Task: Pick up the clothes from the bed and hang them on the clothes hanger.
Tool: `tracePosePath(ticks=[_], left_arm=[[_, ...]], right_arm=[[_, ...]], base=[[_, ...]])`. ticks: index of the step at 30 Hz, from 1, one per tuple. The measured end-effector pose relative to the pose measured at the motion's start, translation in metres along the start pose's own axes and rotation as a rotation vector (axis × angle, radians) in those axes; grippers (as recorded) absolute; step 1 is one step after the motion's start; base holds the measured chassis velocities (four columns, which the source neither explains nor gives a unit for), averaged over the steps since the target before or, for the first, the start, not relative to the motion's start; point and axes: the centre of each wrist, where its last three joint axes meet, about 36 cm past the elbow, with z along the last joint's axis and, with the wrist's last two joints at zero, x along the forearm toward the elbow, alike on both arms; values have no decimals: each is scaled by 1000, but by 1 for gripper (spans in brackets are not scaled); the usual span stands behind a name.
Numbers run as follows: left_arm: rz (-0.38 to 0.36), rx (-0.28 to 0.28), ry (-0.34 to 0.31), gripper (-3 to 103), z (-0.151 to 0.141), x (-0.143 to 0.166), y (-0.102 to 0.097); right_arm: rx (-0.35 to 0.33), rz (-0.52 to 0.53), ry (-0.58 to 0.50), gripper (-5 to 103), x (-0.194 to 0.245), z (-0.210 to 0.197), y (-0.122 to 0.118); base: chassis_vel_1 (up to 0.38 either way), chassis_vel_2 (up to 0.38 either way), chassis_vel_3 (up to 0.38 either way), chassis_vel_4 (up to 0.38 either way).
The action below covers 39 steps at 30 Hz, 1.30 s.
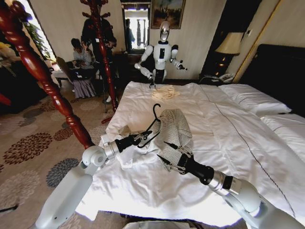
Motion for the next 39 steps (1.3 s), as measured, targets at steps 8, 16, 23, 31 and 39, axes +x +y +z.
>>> tracePosePath(ticks=[8, 16, 23, 31, 39], left_arm=[[20, -138, 39, 2, -31, 36, 32], [81, -255, 137, 2, -65, 81, 52], [132, -299, 176, 2, -75, 93, 46], [182, -360, 212, 2, -78, 96, 37], [241, -400, 222, 2, -85, 89, 29]], right_arm=[[22, 308, 57, 97, -10, -26, -22], [11, 224, 83, 100, -16, -52, -69], [-126, -185, 81, 100, -21, -61, -134], [-137, -260, 165, 100, 6, -50, -208], [-112, -402, 290, 100, 33, -41, -247]], base=[[0, 0, 0, 0], [0, 0, 0, 0], [0, 0, 0, 0], [0, 0, 0, 0], [0, 0, 0, 0]])
